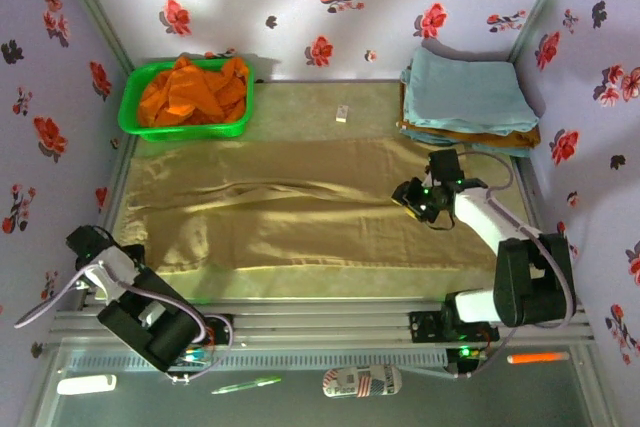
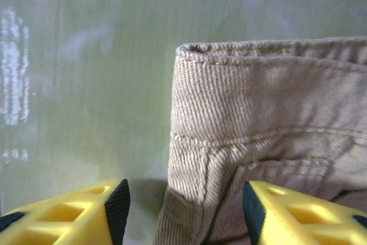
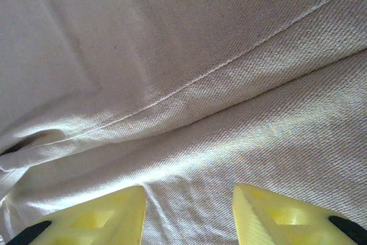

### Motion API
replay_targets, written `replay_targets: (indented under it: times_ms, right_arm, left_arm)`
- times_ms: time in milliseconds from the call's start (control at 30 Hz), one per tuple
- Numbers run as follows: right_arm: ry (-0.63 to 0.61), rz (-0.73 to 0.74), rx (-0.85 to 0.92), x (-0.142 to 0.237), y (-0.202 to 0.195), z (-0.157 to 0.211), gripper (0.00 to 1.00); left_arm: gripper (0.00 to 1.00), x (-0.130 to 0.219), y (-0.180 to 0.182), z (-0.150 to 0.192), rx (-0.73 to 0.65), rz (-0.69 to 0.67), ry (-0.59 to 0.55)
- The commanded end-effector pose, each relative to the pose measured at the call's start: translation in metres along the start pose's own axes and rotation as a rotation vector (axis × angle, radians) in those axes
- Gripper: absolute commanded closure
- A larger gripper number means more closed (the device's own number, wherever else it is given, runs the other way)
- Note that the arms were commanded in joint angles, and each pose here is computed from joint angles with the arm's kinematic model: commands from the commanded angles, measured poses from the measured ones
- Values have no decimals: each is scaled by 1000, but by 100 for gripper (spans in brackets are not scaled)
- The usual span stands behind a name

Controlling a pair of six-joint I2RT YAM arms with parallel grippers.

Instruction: Fold and stack the trousers

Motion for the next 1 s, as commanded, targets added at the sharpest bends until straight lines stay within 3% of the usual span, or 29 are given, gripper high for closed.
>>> replay_targets:
  times_ms: [0, 67, 233, 367, 567, 733, 967]
  right_arm:
    - [-6, -13, -5, 2, 3, 1, 55]
    - [-7, -18, -7, 3, 4, 1, 55]
    - [-20, -9, -6, 11, 6, 1, 55]
    - [-29, 11, -7, 21, 7, 2, 55]
    - [-58, 61, -18, 49, 9, 8, 55]
    - [-76, 140, -67, 76, 4, 16, 54]
    - [-119, 411, -268, 110, -30, 46, 44]
  left_arm:
    - [47, -11, -5, -4, -17, 36, -3]
    - [51, -15, -5, -3, -11, 34, 18]
    - [83, -19, -5, 2, -15, 63, 57]
    - [96, -5, -10, 7, -37, 126, 83]
    - [100, 28, -13, 12, -141, 194, 70]
    - [100, 45, -22, 22, -126, 300, 138]
    - [100, 69, -49, 21, -134, 406, 182]
Point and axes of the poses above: each hand's point on the last joint's axis, 136 mm out from that joint toward the fingers, its own x axis back along the fingers, its own y axis along the line the jaws close on, z = x × y, the point moved 7 cm from there along x, back along the fingers, and after that the axes turned 15 degrees about x, right-handed, at the moved point
